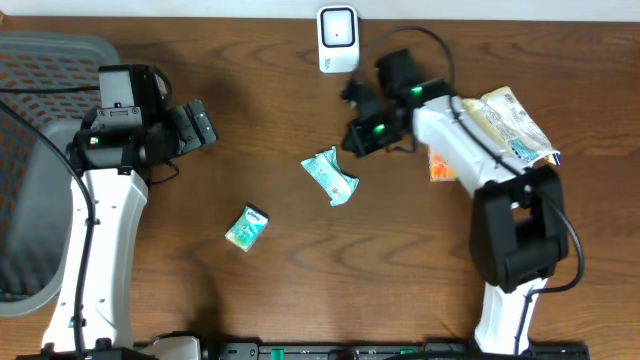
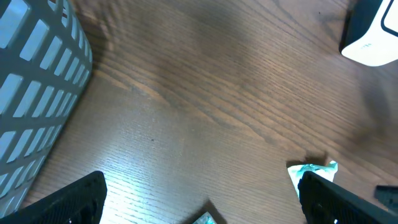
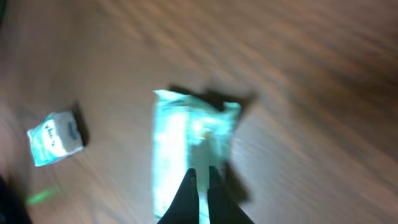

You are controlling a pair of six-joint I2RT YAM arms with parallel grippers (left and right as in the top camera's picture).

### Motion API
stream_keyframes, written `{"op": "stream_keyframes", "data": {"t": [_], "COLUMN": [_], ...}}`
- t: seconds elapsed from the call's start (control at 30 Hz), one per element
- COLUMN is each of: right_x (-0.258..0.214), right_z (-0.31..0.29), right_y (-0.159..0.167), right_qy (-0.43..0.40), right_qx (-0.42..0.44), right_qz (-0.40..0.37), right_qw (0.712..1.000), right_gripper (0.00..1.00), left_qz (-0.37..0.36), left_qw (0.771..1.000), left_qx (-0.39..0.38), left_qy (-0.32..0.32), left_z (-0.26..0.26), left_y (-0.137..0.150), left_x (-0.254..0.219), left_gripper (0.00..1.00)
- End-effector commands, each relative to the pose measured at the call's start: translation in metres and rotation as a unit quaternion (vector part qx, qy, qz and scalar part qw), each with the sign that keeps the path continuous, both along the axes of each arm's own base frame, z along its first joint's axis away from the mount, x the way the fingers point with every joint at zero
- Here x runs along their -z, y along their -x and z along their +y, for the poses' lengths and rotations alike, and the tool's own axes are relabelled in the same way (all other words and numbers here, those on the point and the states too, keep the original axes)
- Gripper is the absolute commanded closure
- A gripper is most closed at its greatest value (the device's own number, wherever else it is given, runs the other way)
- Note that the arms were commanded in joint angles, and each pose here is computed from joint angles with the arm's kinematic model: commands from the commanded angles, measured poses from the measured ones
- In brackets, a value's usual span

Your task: Scan the item barcode

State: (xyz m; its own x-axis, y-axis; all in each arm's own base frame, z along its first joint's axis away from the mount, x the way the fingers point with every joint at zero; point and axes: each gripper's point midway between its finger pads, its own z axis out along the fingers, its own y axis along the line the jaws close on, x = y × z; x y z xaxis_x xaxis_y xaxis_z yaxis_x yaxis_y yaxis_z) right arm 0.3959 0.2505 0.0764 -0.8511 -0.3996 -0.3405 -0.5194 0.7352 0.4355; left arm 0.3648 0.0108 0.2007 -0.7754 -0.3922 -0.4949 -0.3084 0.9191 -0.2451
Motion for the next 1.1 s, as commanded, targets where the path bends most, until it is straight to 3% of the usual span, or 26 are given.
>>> {"op": "stream_keyframes", "data": {"t": [0.0, 0.23, 0.6, 1.07], "right_x": [0.009, 0.033, 0.09, 0.05], "right_z": [0.013, 0.025, 0.016, -0.06], "right_y": [0.007, 0.011, 0.032, -0.015], "right_qy": [0.044, 0.121, 0.162, 0.21], "right_qx": [0.016, 0.056, 0.055, 0.17], "right_qz": [-0.003, -0.02, 0.057, 0.061], "right_qw": [0.999, 0.991, 0.984, 0.961], "right_gripper": [0.99, 0.99, 0.99, 0.99], "left_qz": [0.0, 0.0, 0.0, 0.0], "left_qw": [1.0, 1.0, 1.0, 1.0], "left_qx": [0.003, 0.003, 0.003, 0.003], "left_qy": [-0.009, -0.009, -0.009, -0.009], "left_z": [0.003, 0.003, 0.003, 0.003], "left_y": [0.0, 0.0, 0.0, 0.0], "left_x": [-0.001, -0.001, -0.001, -0.001], "left_gripper": [0.02, 0.02, 0.02, 0.02]}}
